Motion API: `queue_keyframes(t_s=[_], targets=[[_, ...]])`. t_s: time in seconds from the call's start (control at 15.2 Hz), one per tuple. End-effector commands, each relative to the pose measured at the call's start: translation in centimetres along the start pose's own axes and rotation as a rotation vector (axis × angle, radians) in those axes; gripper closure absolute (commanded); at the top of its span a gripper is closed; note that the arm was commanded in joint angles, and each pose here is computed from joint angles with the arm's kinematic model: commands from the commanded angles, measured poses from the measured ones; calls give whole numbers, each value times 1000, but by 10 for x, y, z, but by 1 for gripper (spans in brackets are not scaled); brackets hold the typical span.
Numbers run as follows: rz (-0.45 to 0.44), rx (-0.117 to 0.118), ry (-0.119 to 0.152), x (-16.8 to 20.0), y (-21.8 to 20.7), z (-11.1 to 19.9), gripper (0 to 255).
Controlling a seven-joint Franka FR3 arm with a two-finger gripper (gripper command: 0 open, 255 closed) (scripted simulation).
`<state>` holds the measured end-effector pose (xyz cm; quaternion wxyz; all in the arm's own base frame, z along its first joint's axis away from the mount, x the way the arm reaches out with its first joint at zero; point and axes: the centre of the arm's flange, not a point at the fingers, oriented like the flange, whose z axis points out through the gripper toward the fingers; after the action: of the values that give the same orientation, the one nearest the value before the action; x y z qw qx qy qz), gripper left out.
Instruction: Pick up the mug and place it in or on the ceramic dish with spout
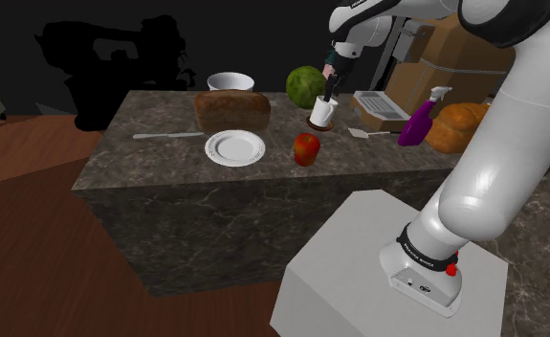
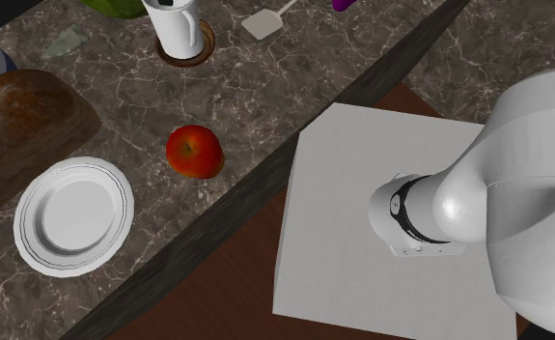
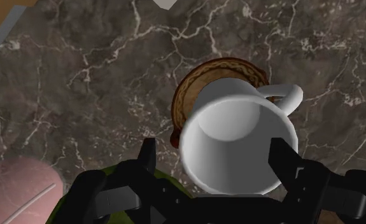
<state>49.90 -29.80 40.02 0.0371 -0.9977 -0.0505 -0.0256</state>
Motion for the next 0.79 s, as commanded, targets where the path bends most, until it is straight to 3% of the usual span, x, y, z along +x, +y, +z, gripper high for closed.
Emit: queue_keyframes(t_s=[0.0, 0.26, 0.73], targets=[[0, 0, 0, 0, 0, 0, 0], [0, 0, 0, 0, 0, -50, 0], [0, 0, 0, 0, 0, -50, 0]])
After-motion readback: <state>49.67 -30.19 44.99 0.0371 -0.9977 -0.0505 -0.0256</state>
